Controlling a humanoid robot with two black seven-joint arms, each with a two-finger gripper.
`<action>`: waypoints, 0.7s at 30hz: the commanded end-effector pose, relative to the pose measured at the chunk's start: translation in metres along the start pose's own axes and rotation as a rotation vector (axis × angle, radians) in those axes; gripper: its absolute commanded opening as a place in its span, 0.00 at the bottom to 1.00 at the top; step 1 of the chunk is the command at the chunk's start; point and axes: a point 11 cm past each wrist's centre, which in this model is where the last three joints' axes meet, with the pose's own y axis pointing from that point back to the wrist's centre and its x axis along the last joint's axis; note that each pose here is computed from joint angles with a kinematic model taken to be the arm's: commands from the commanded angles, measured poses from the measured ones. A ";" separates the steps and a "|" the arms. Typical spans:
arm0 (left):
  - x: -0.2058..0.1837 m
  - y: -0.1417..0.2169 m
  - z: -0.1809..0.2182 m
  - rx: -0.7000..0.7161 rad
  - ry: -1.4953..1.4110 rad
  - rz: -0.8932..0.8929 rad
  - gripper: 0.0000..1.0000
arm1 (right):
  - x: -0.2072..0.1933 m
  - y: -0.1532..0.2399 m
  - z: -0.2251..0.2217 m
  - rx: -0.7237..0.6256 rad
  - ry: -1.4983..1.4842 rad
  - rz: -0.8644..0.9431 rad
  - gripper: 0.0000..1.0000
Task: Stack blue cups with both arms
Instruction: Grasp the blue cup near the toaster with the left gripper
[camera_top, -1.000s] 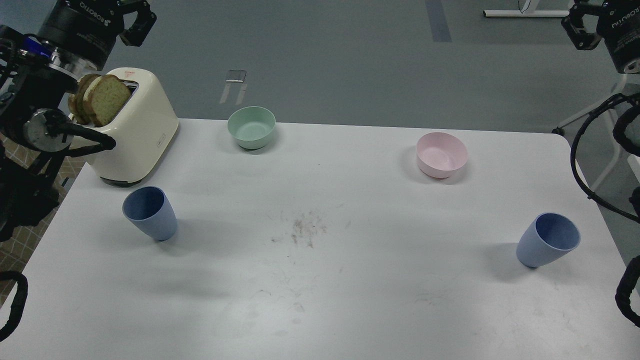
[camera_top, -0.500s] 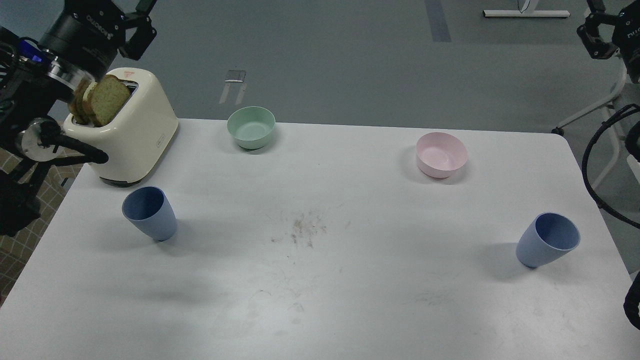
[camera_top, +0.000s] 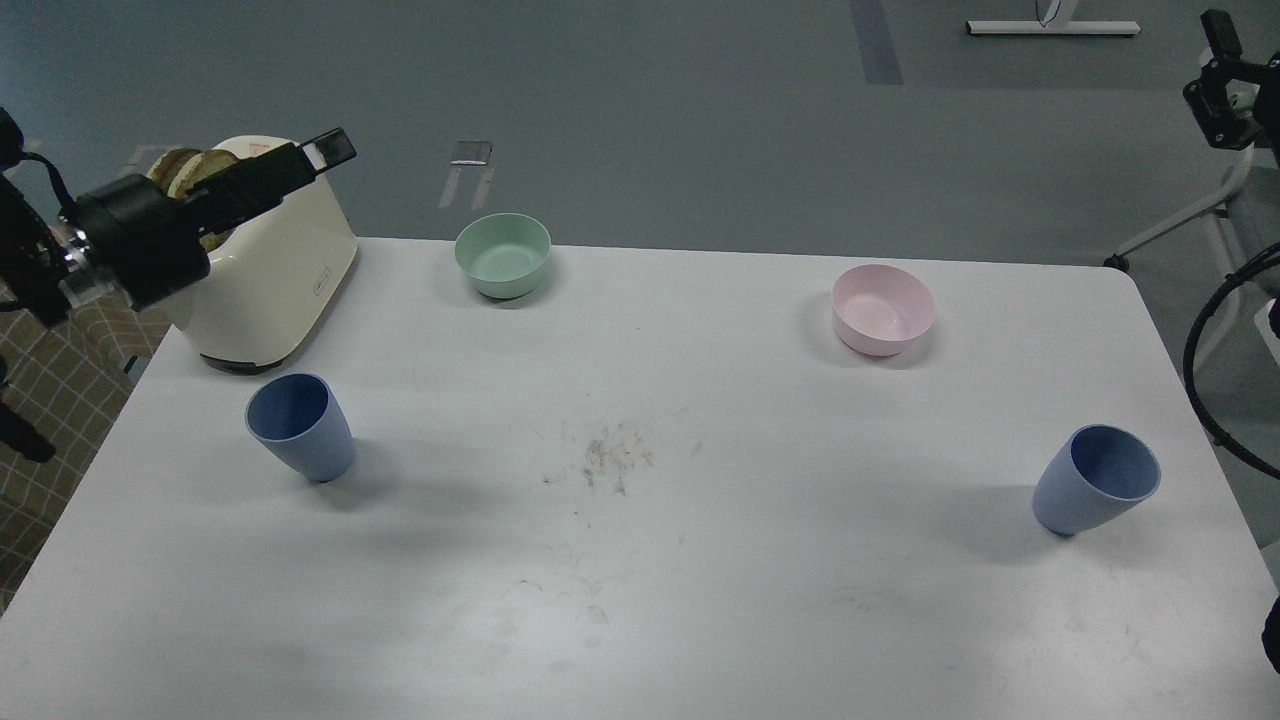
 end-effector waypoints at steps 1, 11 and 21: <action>-0.033 0.025 -0.023 0.063 -0.205 -0.065 0.78 | 0.003 0.001 -0.004 0.002 0.008 0.003 1.00; -0.098 0.074 -0.082 0.203 -0.491 -0.294 0.74 | 0.001 0.000 -0.007 0.015 0.004 -0.002 1.00; -0.117 0.086 -0.112 0.293 -0.435 -0.315 0.65 | -0.001 -0.001 -0.011 0.023 0.008 -0.011 1.00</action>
